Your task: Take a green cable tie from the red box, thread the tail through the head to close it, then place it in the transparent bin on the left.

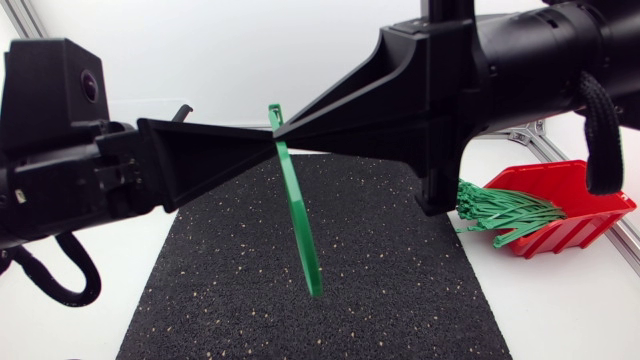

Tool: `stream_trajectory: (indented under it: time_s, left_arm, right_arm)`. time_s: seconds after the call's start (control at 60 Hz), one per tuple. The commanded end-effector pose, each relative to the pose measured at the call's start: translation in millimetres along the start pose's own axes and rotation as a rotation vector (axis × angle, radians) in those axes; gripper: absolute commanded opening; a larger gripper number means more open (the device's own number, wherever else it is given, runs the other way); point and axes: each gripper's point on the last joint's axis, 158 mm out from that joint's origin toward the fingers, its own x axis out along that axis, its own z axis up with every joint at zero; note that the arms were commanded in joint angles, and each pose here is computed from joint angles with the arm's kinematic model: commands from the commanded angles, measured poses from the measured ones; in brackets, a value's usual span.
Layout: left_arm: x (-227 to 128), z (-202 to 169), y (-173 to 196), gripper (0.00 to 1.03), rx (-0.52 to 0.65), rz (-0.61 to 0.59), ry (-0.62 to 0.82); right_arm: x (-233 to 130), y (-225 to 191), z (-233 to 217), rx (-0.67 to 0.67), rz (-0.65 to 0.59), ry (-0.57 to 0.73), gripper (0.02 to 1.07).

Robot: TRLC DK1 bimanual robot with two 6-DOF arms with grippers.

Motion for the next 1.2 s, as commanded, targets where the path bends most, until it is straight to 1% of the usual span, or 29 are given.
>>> stream_trajectory:
  time_s: [0.0, 0.4, 0.5, 0.783, 1.183]
  left_arm:
    - [-2.2, 9.7, -11.7, 0.04, 0.037, -0.022, -0.022]
    - [-2.9, 9.5, -13.3, 0.04, 0.038, -0.025, -0.021]
    - [-1.8, 7.6, -18.4, 0.04, 0.042, -0.039, -0.015]
    - [-3.8, 10.2, -23.9, 0.04, 0.080, -0.029, -0.041]
    - [-4.8, 6.7, -23.4, 0.04, 0.110, -0.008, -0.052]
  right_arm:
    - [-0.5, -7.7, 5.8, 0.050, -0.007, -0.012, 0.08]
    - [-2.2, -7.4, 9.7, 0.047, -0.002, -0.023, 0.08]
    - [-1.5, -5.4, 11.4, 0.047, -0.001, -0.023, 0.08]
    - [2.9, -9.5, 26.3, 0.090, -0.019, -0.028, 0.08]
    - [-2.9, 10.6, 30.8, 0.072, 0.005, -0.047, 0.08]
